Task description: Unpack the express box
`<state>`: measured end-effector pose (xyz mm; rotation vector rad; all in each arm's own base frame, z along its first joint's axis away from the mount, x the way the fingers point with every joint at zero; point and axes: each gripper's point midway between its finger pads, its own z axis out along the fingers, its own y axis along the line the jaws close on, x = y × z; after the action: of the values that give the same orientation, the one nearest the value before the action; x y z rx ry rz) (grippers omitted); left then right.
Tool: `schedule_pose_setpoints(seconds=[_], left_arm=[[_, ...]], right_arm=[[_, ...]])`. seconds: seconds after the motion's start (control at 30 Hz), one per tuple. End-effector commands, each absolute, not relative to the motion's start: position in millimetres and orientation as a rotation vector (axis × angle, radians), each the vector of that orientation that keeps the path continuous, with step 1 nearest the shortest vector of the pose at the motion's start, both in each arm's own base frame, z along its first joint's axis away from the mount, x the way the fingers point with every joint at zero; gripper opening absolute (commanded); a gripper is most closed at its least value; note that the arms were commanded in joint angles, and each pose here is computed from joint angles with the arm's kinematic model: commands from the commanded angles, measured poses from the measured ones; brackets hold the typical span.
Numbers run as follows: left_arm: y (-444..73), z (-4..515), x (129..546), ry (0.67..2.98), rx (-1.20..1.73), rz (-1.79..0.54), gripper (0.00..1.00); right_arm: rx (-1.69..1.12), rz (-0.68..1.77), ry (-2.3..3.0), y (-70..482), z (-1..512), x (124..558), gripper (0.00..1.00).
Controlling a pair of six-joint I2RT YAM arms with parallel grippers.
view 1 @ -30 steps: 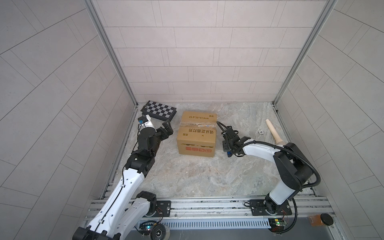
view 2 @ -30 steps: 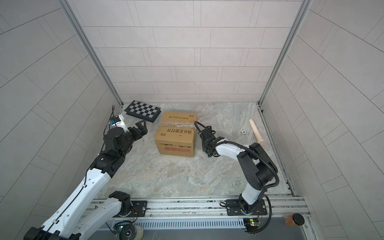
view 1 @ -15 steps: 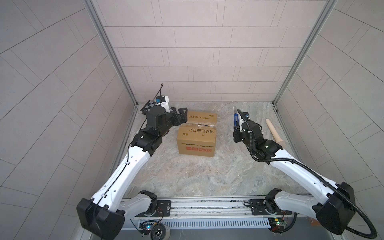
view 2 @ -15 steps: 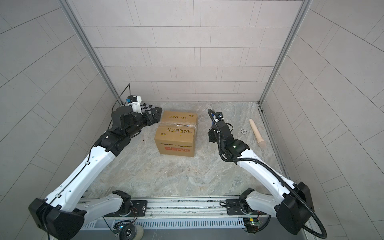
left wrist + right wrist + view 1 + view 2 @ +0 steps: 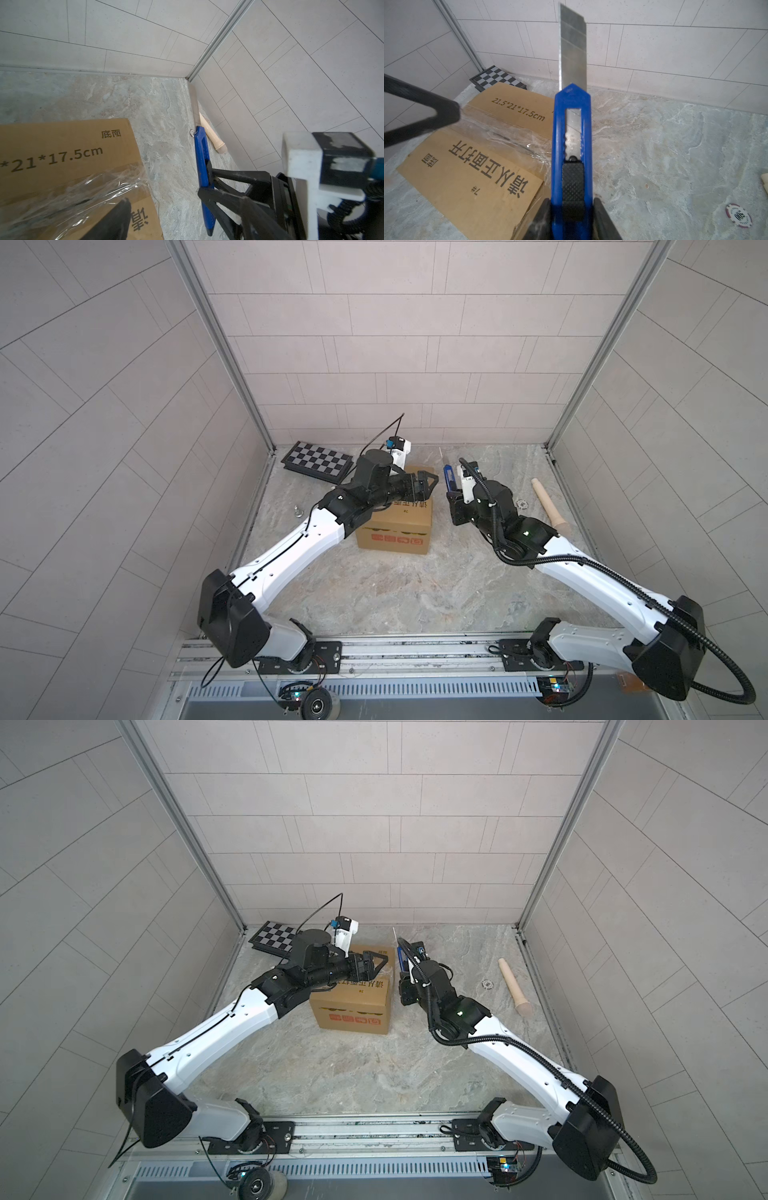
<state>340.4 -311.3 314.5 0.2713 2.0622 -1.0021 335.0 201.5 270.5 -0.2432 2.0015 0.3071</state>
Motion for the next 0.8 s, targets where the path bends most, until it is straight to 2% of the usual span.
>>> schedule_pose_setpoints(seconds=[0.0, 0.63, 0.77], left_arm=[[-329.2, 342.3, 339.9, 1.984, 0.300, -1.094, 0.81], [-341.2, 323.6, 363.7, 2.048, 0.238, -1.047, 0.52], [-343.4, 322.4, 366.1, 2.045, 0.226, -1.056, 0.41]], right_arm=[[-0.266, 0.349, 1.952, 214.1, 286.8, 336.7, 0.18], [-0.347, 0.404, 1.919, 239.7, 291.3, 328.2, 0.18], [-0.358, 0.405, 1.920, 242.2, 289.8, 327.6, 0.18]])
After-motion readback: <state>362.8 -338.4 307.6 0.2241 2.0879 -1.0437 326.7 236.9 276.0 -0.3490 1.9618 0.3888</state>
